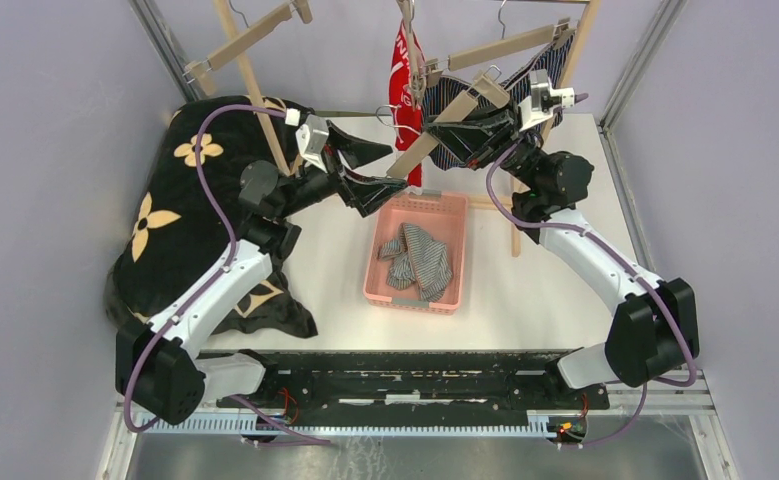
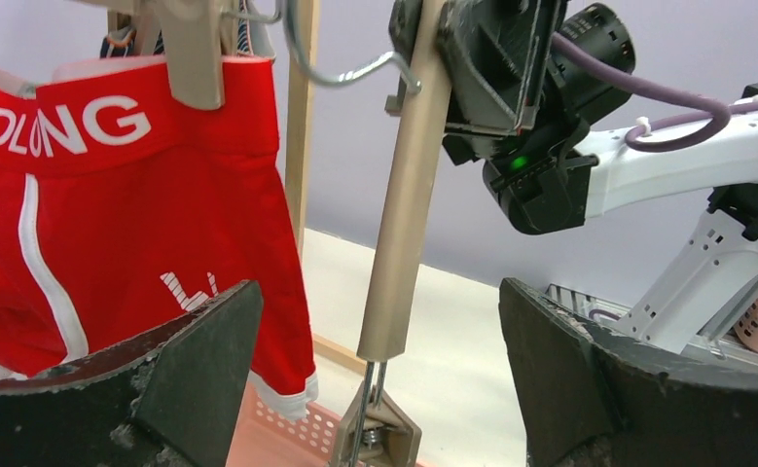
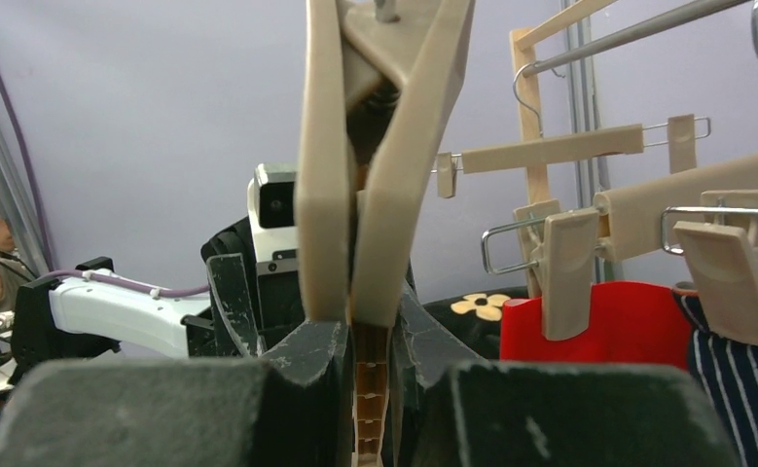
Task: Remove the underwear clipped to the hanger
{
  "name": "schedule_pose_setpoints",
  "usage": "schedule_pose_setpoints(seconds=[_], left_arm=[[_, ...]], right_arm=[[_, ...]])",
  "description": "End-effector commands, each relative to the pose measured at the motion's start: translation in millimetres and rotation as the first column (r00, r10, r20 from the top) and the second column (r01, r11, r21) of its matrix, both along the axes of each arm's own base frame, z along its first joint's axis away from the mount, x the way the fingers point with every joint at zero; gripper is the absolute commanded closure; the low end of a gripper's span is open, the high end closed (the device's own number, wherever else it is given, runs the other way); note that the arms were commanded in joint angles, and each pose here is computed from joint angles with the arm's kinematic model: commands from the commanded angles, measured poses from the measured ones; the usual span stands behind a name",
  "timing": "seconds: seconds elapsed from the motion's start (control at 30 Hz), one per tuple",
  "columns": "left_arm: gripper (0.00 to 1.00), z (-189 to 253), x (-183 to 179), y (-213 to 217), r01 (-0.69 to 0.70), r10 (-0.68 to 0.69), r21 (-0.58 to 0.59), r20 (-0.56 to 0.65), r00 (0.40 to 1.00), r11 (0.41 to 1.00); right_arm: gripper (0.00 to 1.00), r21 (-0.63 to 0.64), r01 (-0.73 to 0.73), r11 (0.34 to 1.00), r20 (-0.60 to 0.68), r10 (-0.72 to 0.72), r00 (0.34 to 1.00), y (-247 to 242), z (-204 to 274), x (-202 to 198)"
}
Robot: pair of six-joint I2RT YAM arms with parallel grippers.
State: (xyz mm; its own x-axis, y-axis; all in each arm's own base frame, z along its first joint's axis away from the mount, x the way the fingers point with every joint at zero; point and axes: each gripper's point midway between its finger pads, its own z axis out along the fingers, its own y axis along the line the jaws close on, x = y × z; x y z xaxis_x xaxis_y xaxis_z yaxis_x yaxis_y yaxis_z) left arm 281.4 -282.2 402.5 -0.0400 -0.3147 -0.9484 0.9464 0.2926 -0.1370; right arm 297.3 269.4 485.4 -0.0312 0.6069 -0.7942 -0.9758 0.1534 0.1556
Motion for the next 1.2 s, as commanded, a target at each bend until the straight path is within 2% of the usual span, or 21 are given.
schedule_pose_setpoints(seconds=[0.0, 0.13, 0.37, 0.5, 0.63, 0.73, 0.87, 1.07, 1.1, 1.17], left_arm=[[0.07, 27, -16, 4, 0.030, -0.025, -0.044, 0.105, 0.994, 0.999], [0.23, 26, -19, -1, 0.068, -0.063, -0.038, 0.100, 0.993, 0.997], [0.24, 22, -22, -5, 0.122, -0.118, -0.050, 0.073, 0.990, 0.991], [0.31, 22, -24, -7, 0.135, -0.132, -0.046, 0.073, 0.989, 0.990], [0.52, 20, -24, -7, 0.141, -0.138, -0.046, 0.063, 0.988, 0.989], [0.62, 15, -25, -10, 0.152, -0.150, -0.040, 0.048, 0.987, 0.987], [0.95, 10, -27, -13, 0.171, -0.170, -0.036, 0.035, 0.985, 0.985], [0.97, 8, -29, -13, 0.161, -0.160, -0.036, 0.020, 0.987, 0.986], [0.97, 9, -29, -12, 0.152, -0.151, -0.026, 0.019, 0.988, 0.988], [0.97, 11, -29, -8, 0.118, -0.118, 0.001, 0.013, 0.993, 0.993]], right_arm=[[0.99, 0.038, -0.071, 0.997, 0.055, 0.069, 0.996, -4, 14, -25], [0.99, 0.064, -0.122, 0.990, 0.051, 0.119, 0.992, -4, 17, -30], [0.99, 0.074, -0.178, 0.981, 0.057, 0.174, 0.983, 0, 20, -36], [0.99, 0.073, -0.180, 0.981, 0.055, 0.176, 0.983, 4, 18, -35], [0.99, 0.078, -0.185, 0.980, 0.049, 0.182, 0.982, 7, 18, -33], [0.99, 0.083, -0.193, 0.978, 0.048, 0.190, 0.981, 8, 20, -32], [0.99, 0.087, -0.199, 0.976, 0.058, 0.194, 0.979, 9, 23, -34], [0.98, 0.077, -0.197, 0.977, 0.068, 0.192, 0.979, 10, 21, -36], [0.91, 0.073, -0.193, 0.979, 0.072, 0.188, 0.980, 9, 21, -37], [0.67, 0.059, -0.182, 0.981, 0.070, 0.178, 0.982, 9, 17, -38]])
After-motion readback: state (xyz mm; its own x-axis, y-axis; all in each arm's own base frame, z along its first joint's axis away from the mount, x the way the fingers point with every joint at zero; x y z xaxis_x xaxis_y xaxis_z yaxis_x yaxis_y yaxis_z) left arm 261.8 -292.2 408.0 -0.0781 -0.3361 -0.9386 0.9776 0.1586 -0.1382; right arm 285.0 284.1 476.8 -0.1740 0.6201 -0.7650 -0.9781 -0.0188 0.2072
